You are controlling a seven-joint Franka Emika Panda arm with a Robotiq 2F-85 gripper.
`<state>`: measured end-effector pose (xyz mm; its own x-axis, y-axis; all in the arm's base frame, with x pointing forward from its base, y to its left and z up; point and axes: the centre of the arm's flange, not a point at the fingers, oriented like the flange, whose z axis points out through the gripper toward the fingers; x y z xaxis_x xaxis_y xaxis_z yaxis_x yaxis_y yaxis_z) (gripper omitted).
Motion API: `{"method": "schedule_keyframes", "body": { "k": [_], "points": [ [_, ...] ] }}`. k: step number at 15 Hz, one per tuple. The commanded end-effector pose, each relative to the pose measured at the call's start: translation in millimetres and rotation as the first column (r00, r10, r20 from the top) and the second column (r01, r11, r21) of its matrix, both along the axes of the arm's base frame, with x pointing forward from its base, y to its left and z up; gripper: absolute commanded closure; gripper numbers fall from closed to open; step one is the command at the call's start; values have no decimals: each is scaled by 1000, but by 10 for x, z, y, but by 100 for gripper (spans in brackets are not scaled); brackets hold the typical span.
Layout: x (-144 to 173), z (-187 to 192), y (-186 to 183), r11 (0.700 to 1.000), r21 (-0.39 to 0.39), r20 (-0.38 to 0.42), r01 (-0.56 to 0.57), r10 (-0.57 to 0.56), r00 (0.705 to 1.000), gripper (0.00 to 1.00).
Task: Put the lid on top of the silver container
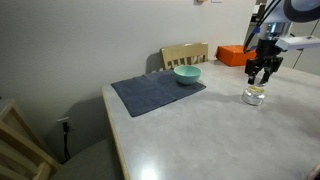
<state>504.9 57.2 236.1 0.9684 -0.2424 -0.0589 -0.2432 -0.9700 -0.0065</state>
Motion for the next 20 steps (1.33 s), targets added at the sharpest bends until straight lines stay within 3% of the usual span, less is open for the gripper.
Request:
{"method": "schedule_keyframes", "body": {
  "k": [1, 13, 20],
  "points": [
    [-12, -104, -141, 1000, 9, -7, 1, -1, 1000, 56],
    [87, -378, -167, 1000, 17, -68, -16, 17, 998, 56],
    [109, -389, -155, 1000, 14, -61, -23, 24, 998, 56]
  ]
}}
